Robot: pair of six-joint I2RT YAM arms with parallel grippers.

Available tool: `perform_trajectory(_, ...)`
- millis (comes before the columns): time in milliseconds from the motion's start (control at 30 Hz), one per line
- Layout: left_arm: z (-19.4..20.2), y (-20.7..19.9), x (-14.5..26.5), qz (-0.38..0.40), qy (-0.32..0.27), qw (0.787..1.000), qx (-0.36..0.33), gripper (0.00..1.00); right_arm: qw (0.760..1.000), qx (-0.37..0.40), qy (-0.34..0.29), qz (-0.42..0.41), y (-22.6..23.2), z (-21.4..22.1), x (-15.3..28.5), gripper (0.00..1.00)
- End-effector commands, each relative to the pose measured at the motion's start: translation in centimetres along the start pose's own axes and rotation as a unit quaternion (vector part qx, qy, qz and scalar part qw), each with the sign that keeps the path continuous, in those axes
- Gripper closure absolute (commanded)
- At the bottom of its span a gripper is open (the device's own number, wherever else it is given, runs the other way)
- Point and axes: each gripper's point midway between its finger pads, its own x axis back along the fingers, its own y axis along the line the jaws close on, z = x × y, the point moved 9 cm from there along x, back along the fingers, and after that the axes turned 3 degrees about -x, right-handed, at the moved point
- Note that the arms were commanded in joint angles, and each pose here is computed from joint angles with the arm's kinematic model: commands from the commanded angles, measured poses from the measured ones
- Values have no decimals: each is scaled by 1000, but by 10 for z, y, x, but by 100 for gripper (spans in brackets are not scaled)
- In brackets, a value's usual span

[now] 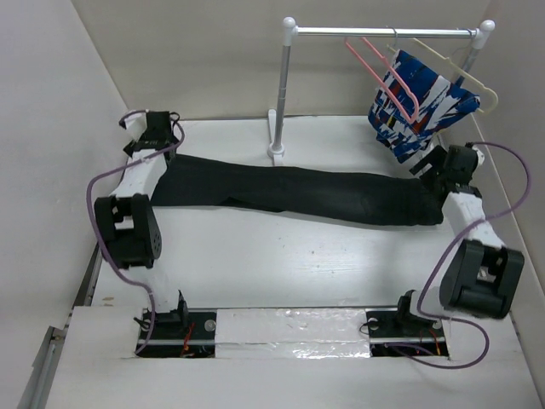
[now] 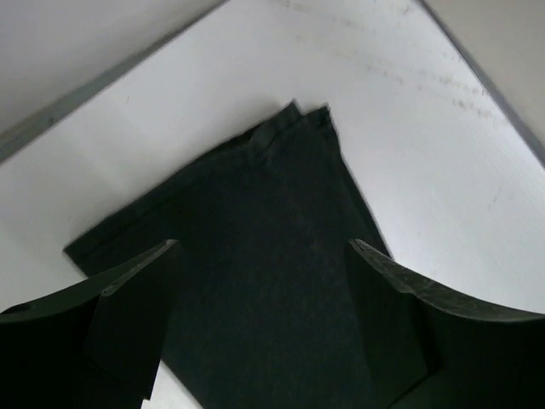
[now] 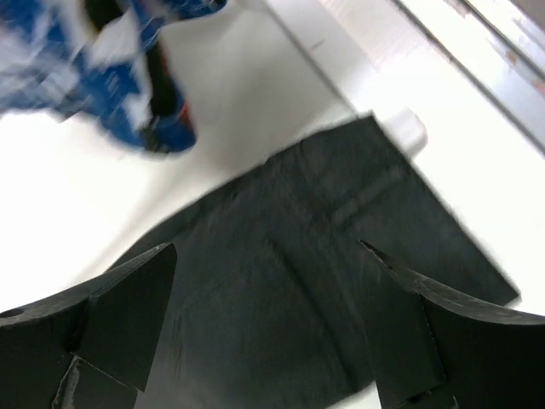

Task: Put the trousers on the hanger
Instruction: Fold the trousers at the center of the board.

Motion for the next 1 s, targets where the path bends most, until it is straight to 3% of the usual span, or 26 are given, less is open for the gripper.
perform_trajectory(0, 0, 18, 48, 58, 10, 995, 77, 26, 996, -28, -48, -66, 1, 4, 29, 11)
perform_trajectory(33, 25, 35, 45, 47, 40, 995, 77, 26, 996, -28, -51, -74, -1, 12, 36, 11)
perform_trajectory(100, 33, 48, 52, 68, 59, 990, 110, 26, 994, -25, -52, -94, -14, 39, 51, 13)
perform_trajectory(167, 55, 64, 50, 56, 79, 989, 110, 25, 990, -26, -63, -120, -22, 53, 65, 55)
perform_trajectory(200, 61, 68, 49, 48, 84, 989, 109, 24, 990, -26, -64, -120, -28, 62, 67, 94)
perform_trajectory(233, 71, 72, 47, 38, 98, 989, 108, 24, 993, -27, -50, -107, -44, 80, 65, 100)
perform_trajectory(267, 78, 75, 43, 34, 116, 986, 112, 23, 994, -35, -47, -89, -60, 91, 68, 99)
perform_trajectory(333, 86, 75, 38, 30, 132, 985, 111, 22, 994, -43, -47, -91, -71, 99, 69, 81)
perform_trajectory(367, 91, 76, 36, 27, 140, 984, 109, 21, 994, -47, -42, -93, -75, 101, 70, 65)
perform_trajectory(400, 99, 77, 31, 20, 154, 982, 104, 19, 994, -56, -44, -83, -82, 101, 68, 39)
perform_trajectory(500, 109, 82, 22, -2, 167, 981, 102, 15, 995, -58, -25, -73, -94, 100, 62, 27)
perform_trajectory(767, 116, 76, 2, -28, 173, 979, 105, 12, 984, -145, 78, -68, -123, 112, 14, 28)
perform_trajectory(867, 117, 70, -6, -25, 180, 978, 107, 13, 978, -169, 88, -87, -122, 112, -3, 30)
perform_trajectory(900, 118, 68, -9, -23, 182, 977, 109, 13, 976, -174, 91, -91, -122, 112, -6, 33)
perform_trajectory(933, 118, 66, -11, -19, 181, 977, 111, 14, 975, -181, 91, -92, -121, 112, -9, 42)
perform_trajectory(967, 117, 63, -13, -12, 178, 977, 115, 19, 974, -184, 90, -93, -121, 111, -11, 48)
